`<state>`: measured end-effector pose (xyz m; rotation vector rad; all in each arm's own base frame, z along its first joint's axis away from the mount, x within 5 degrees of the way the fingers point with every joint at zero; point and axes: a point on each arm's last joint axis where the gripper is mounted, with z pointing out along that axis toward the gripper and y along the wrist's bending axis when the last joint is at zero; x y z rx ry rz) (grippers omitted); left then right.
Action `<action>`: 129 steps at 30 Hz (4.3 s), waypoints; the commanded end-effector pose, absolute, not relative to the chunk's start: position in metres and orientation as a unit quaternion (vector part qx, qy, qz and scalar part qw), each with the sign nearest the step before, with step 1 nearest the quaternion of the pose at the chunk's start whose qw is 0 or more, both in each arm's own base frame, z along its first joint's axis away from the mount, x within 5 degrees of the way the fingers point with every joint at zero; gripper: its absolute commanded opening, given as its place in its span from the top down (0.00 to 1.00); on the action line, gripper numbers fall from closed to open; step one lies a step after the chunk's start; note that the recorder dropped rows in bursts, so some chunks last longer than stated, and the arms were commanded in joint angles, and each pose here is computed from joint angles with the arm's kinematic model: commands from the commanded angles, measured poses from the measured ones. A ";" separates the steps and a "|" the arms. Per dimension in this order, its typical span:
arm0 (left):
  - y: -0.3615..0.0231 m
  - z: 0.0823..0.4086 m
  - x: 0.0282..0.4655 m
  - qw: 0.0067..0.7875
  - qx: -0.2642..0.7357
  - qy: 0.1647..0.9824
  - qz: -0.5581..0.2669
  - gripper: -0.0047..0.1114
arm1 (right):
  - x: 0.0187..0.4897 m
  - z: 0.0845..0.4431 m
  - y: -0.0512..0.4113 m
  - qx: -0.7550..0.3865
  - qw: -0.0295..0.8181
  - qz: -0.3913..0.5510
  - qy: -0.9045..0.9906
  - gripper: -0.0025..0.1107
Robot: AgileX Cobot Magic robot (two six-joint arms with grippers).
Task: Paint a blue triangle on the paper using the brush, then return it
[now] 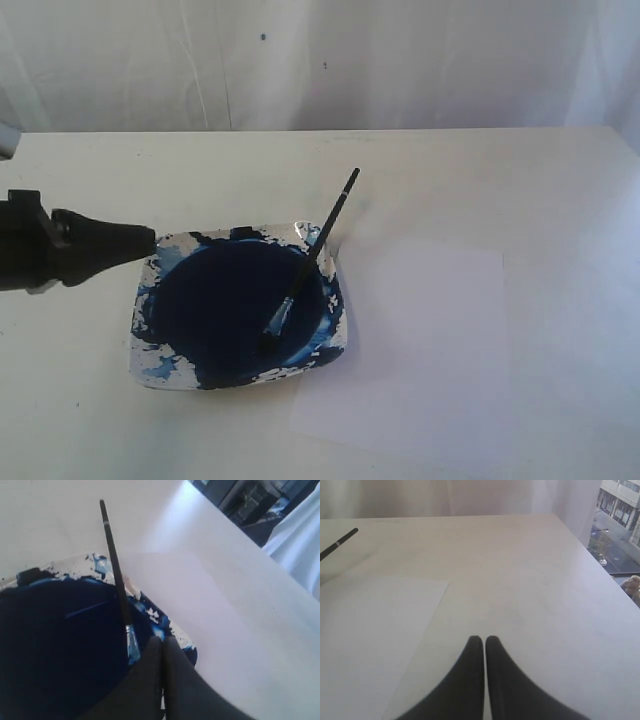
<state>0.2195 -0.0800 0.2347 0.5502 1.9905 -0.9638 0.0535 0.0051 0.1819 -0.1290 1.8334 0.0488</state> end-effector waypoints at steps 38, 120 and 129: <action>-0.076 0.215 0.240 0.427 0.195 0.813 -0.343 0.96 | 0.053 0.182 0.005 -0.051 0.609 0.025 0.791 0.95; -0.077 0.218 0.241 0.441 0.187 0.802 -0.356 0.96 | 0.349 0.086 0.015 0.115 0.260 0.465 0.839 0.95; -0.077 0.218 0.241 0.445 0.195 0.800 -0.351 0.96 | 0.363 0.092 0.059 -0.006 0.301 0.444 0.844 0.95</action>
